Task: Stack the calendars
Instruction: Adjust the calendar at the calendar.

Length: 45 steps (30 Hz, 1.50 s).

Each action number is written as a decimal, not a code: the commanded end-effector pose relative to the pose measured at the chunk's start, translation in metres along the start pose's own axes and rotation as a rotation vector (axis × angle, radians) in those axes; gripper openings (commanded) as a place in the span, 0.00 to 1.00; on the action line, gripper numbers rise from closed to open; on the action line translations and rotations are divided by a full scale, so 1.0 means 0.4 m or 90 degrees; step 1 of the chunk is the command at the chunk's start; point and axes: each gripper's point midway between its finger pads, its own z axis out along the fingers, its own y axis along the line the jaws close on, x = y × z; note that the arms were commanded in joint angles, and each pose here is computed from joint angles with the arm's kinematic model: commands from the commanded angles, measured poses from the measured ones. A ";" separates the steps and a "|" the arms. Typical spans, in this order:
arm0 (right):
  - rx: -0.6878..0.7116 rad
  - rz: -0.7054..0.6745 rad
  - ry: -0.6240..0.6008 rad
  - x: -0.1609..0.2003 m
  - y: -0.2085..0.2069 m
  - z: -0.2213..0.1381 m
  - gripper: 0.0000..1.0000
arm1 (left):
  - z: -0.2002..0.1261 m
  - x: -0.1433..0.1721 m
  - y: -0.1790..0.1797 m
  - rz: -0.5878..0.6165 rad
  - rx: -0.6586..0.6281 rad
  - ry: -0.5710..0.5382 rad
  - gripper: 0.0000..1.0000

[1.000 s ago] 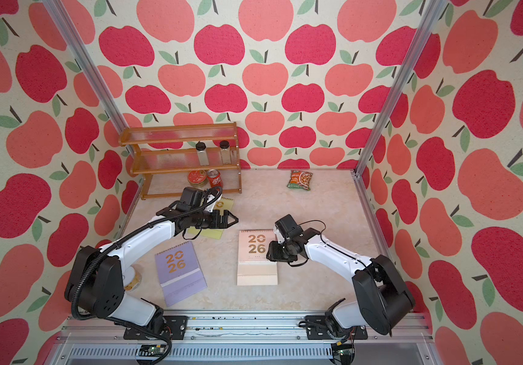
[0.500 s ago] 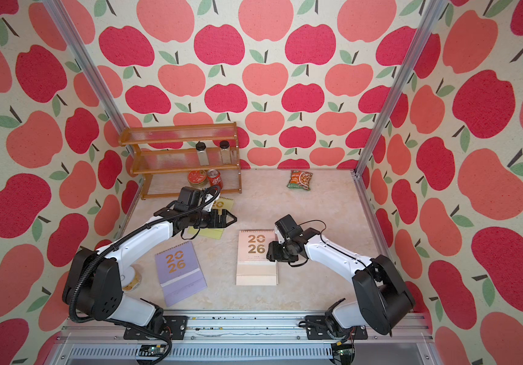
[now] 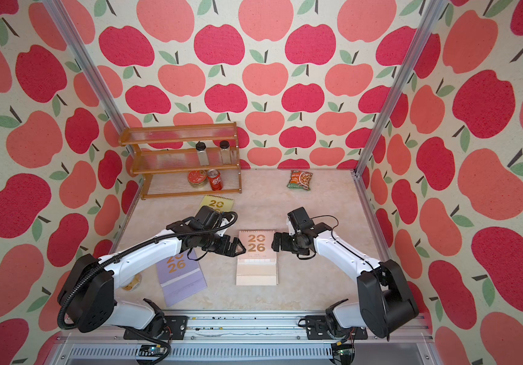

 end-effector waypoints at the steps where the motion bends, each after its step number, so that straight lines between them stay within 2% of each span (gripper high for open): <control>1: 0.004 -0.011 -0.017 -0.014 -0.010 -0.030 0.99 | 0.010 0.049 0.018 -0.015 -0.045 0.037 0.99; 9: 0.002 -0.002 -0.024 -0.004 -0.031 -0.036 0.99 | 0.074 0.092 0.000 0.004 -0.074 0.090 0.99; 16: 0.000 0.000 -0.028 0.003 -0.038 -0.039 0.99 | 0.112 0.097 -0.015 0.013 -0.079 0.107 0.99; 45: -0.003 0.005 -0.029 0.018 -0.046 -0.041 0.99 | 0.143 0.078 -0.095 0.038 -0.033 0.113 1.00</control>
